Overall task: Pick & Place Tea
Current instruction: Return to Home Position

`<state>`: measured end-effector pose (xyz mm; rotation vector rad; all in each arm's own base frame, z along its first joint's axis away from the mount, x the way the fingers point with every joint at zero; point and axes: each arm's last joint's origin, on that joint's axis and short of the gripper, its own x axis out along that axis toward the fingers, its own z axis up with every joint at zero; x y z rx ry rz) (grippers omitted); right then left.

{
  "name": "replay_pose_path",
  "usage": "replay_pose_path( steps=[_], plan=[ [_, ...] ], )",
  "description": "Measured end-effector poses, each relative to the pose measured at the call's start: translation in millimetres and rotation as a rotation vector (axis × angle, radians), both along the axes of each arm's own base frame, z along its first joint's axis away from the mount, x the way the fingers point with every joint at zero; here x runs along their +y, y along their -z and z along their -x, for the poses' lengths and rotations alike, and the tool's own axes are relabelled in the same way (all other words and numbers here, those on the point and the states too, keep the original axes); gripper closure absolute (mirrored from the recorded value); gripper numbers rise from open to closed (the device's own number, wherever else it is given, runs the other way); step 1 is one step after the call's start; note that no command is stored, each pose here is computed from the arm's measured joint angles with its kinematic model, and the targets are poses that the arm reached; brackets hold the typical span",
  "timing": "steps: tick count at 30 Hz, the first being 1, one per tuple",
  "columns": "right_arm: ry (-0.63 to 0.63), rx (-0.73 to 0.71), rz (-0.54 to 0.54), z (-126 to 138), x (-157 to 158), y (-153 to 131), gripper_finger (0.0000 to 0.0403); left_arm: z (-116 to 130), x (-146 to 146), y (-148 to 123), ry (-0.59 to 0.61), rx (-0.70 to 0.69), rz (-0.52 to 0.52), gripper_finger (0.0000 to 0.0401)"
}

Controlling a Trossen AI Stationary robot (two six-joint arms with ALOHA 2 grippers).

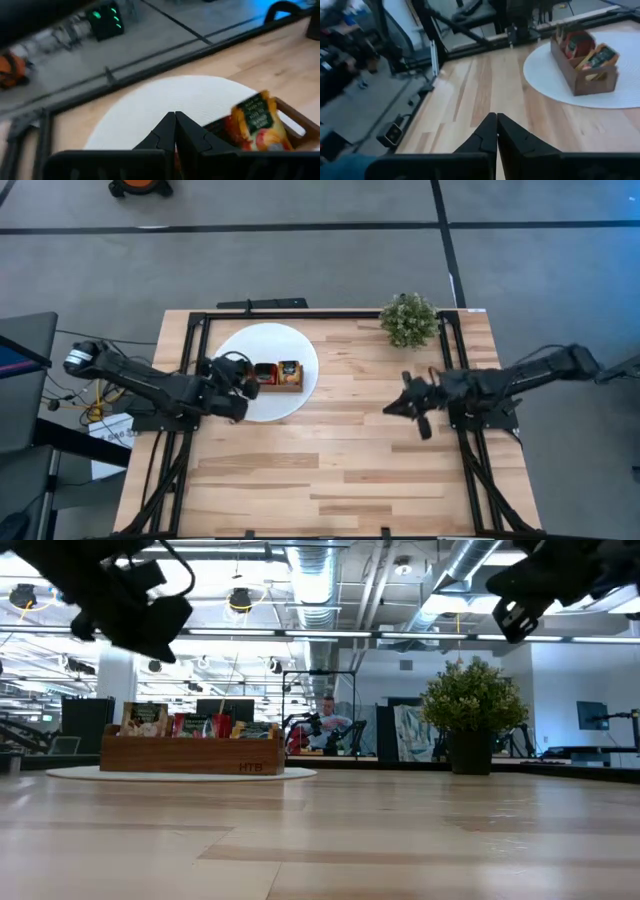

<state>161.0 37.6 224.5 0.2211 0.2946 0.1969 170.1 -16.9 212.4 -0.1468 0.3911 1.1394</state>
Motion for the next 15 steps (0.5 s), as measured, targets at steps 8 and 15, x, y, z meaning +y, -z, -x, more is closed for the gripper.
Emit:
replay_pose_path(
  steps=[8,15],
  plan=[
    [-0.008,-0.038,-0.066,17.4,-36.0,8.3,0.0402,-3.8,4.9,31.4,0.537,-0.336,0.053,0.0401],
    [0.023,-0.172,-0.059,31.2,-41.9,21.9,0.0402,10.0,17.7,37.4,0.569,-0.432,-0.133,0.0401]
  ],
)
